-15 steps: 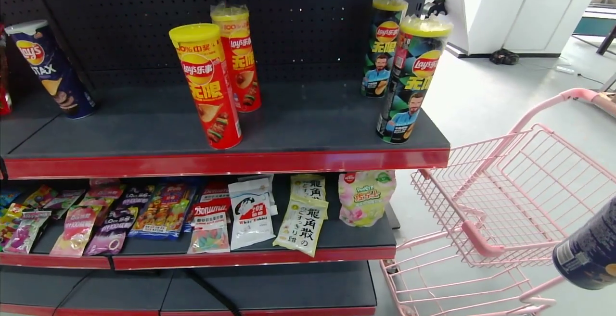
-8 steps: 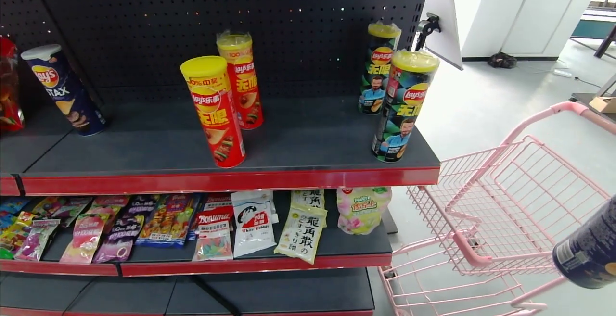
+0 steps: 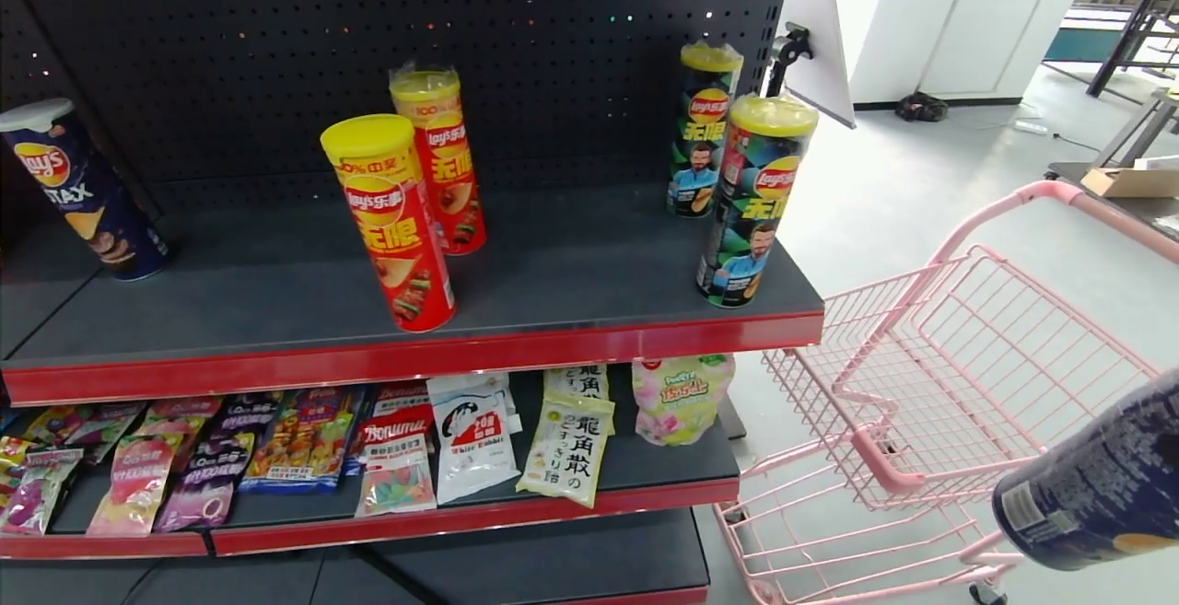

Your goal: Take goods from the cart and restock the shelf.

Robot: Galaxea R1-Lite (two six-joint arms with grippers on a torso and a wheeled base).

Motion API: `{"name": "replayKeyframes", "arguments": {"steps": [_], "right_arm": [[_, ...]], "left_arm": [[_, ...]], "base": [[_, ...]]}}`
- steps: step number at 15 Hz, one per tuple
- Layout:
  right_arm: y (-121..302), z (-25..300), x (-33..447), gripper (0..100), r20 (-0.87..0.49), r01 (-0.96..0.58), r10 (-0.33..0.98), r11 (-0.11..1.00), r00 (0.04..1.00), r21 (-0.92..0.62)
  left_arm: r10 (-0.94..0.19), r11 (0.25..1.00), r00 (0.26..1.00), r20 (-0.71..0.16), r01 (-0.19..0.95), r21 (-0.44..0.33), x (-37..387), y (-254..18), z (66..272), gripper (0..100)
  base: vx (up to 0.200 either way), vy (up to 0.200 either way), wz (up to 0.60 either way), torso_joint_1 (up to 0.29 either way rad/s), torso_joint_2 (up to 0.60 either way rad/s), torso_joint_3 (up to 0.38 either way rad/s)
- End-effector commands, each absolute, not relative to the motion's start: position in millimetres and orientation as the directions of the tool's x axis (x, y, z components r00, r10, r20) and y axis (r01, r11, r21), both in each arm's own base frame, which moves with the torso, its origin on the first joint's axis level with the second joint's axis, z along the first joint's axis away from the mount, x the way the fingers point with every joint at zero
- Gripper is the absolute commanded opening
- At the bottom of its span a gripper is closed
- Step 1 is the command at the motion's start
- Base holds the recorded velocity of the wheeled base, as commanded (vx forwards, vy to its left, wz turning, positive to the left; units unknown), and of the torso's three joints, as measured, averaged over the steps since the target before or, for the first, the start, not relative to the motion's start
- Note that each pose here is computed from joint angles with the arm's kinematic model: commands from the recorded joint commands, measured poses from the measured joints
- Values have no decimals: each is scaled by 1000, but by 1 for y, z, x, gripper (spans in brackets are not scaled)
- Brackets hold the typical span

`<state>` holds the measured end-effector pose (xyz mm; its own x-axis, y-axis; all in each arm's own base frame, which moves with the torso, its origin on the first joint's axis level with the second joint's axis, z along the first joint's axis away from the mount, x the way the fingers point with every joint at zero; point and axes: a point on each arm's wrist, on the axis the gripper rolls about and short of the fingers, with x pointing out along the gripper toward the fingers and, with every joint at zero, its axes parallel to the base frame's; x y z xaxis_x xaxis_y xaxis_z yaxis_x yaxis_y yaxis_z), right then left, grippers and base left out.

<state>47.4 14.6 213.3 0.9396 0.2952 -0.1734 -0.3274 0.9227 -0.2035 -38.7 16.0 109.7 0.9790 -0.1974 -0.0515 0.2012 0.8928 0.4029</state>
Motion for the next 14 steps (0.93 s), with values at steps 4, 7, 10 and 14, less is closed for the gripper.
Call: {"name": "replayKeyframes", "arguments": {"steps": [4, 7, 10, 14], "right_arm": [[15, 203, 45, 0, -193, -359, 323, 913, 927, -195], [15, 194, 37, 0, -191, -436, 404, 882, 895, -180], [14, 194, 36, 0, -186, -437, 406, 881, 895, -182], [13, 189, 33, 0, -188, -446, 414, 876, 891, -183]], "left_arm": [[-196, 892, 979, -58, 203, 404, -38, 16, 109, 100], [-195, 893, 979, -58, 201, 403, -38, 16, 109, 100], [-196, 892, 979, -58, 203, 404, -38, 16, 109, 100], [-193, 893, 980, -55, 199, 404, -38, 16, 109, 100]], "base": [[0, 200, 0, 4, 1, 5], [0, 200, 0, 6, 2, 7], [0, 200, 0, 6, 5, 2], [0, 200, 0, 1, 4, 2]]}}
